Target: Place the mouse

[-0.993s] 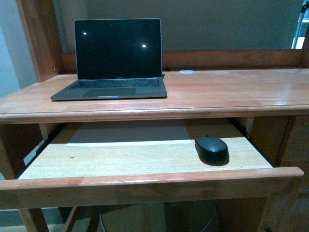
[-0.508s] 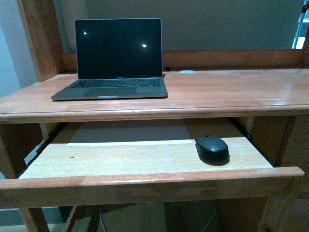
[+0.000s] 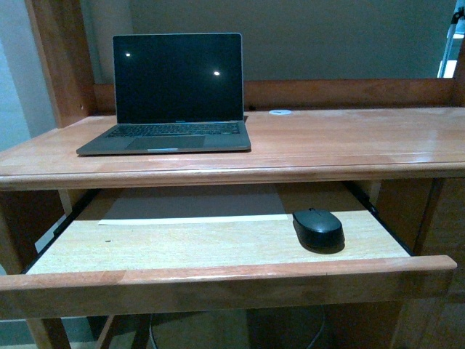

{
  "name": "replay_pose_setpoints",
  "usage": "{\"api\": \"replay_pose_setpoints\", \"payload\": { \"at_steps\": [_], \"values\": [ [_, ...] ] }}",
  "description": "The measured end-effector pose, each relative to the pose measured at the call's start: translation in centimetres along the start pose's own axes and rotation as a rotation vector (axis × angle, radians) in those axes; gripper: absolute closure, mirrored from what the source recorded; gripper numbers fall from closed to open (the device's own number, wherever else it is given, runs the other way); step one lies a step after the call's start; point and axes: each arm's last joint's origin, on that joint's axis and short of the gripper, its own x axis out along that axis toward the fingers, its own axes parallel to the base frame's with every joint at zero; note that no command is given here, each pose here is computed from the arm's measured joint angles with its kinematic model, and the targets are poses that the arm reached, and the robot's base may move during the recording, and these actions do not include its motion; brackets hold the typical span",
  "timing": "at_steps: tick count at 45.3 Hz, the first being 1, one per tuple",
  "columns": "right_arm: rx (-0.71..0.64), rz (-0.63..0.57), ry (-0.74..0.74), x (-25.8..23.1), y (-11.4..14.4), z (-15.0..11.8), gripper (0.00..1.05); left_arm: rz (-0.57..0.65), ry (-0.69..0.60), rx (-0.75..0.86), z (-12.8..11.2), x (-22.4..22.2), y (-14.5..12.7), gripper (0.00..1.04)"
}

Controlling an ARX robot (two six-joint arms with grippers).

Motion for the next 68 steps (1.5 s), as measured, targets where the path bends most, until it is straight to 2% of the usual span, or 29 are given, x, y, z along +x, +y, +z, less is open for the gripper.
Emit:
{"api": "replay_pose_setpoints", "payload": {
  "at_steps": [8,11,13,22,29,40,48,62,68],
  "values": [
    [0.063,0.065,0.066,5.2,1.0,2.2,0.07,0.000,0.000,0.000,0.0,0.0,0.0,0.22],
    [0.076,0.085,0.123,8.4,1.6,2.3,0.07,0.000,0.000,0.000,0.0,0.0,0.0,0.09],
    [0.079,0.095,0.143,9.7,1.7,2.3,0.07,0.000,0.000,0.000,0.0,0.0,0.0,0.05],
    [0.081,0.090,0.234,15.4,1.7,1.4,0.07,0.000,0.000,0.000,0.0,0.0,0.0,0.07],
    [0.082,0.085,0.292,15.4,1.6,0.1,0.07,0.000,0.000,0.000,0.0,0.0,0.0,0.07],
    [0.083,0.093,0.271,15.4,1.6,0.4,0.07,0.000,0.000,0.000,0.0,0.0,0.0,0.07],
    [0.101,0.087,0.306,18.5,2.1,0.2,0.07,0.000,0.001,0.000,0.0,0.0,0.0,0.07],
    [0.116,0.074,0.406,23.2,4.6,-1.7,0.07,0.000,0.000,0.000,0.0,0.0,0.0,0.07],
    [0.124,0.040,0.430,25.1,6.6,-2.5,0.07,0.000,0.000,0.000,0.0,0.0,0.0,0.07]
  ]
}}
